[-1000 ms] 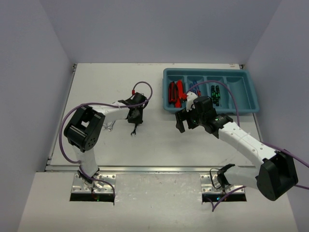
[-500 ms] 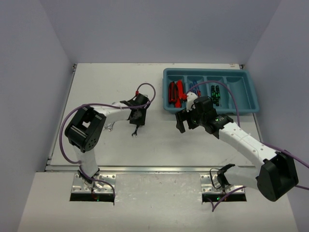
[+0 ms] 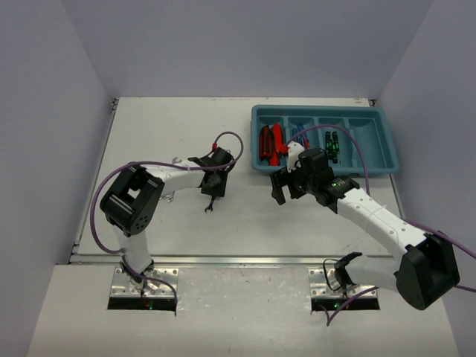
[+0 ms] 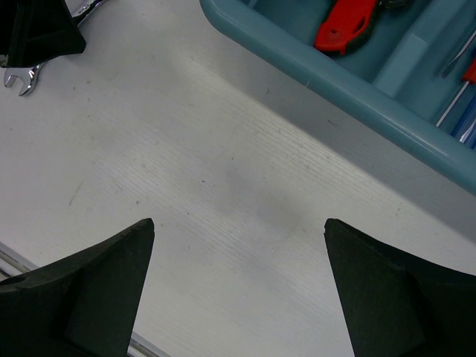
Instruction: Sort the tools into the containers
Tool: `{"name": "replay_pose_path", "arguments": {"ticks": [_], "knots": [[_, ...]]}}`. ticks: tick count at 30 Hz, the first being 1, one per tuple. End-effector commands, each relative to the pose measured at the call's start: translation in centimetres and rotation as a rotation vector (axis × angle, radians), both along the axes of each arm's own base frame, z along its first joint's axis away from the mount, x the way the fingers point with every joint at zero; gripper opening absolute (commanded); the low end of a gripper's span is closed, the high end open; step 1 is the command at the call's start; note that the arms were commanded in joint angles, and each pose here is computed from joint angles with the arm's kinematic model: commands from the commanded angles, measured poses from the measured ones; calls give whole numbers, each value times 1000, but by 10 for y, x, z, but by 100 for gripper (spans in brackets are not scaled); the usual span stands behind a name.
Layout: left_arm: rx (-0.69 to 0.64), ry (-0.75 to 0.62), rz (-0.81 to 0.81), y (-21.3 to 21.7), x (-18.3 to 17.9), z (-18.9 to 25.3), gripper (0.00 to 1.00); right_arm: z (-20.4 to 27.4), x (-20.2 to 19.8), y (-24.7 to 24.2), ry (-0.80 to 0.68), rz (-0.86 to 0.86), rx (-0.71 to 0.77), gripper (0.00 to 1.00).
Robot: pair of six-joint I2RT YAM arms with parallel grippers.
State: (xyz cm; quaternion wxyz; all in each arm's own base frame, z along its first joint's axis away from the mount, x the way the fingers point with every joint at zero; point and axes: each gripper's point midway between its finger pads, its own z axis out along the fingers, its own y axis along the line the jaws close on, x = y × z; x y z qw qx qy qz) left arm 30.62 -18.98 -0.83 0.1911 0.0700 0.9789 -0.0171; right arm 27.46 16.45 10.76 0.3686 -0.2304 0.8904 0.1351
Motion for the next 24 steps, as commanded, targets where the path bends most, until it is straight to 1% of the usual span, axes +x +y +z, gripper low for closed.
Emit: {"name": "replay_pose_path", "arguments": {"ticks": [1, 3, 5, 7, 9, 10, 15, 16, 19, 21, 23, 24], "knots": [[201, 409, -22, 53, -109, -53, 29, 13, 8, 0, -60, -6, 15, 95], [205, 415, -22, 54, -110, -55, 27, 13, 8, 0, -60, -4, 14, 95], [209, 424, -22, 55, -112, -59, 21, 13, 8, 0, -61, -6, 14, 95], [206, 430, -23, 54, -113, -60, 10, 13, 7, 0, -60, -7, 14, 95], [203, 425, -24, 52, -112, -61, 1, 13, 8, 0, -62, -8, 15, 95], [203, 422, -25, 52, -111, -61, 0, 13, 8, 0, -62, -8, 15, 95], [183, 381, -22, 45, -101, -56, 0, 13, 8, -1, -64, -19, 19, 96], [176, 359, -16, 43, -96, -52, 0, 13, 10, -2, -71, -39, 22, 98], [149, 307, 7, 37, -86, -45, 0, 10, 13, -3, -63, -74, 31, 99], [114, 247, 39, 31, -74, -34, 0, 6, 16, -6, -42, -120, 39, 99], [72, 181, 65, 24, -62, -18, 0, 5, 16, -2, -24, -114, 52, 99], [57, 156, 83, 21, -57, -13, 0, 5, 12, 6, -7, -76, 79, 99]]}}
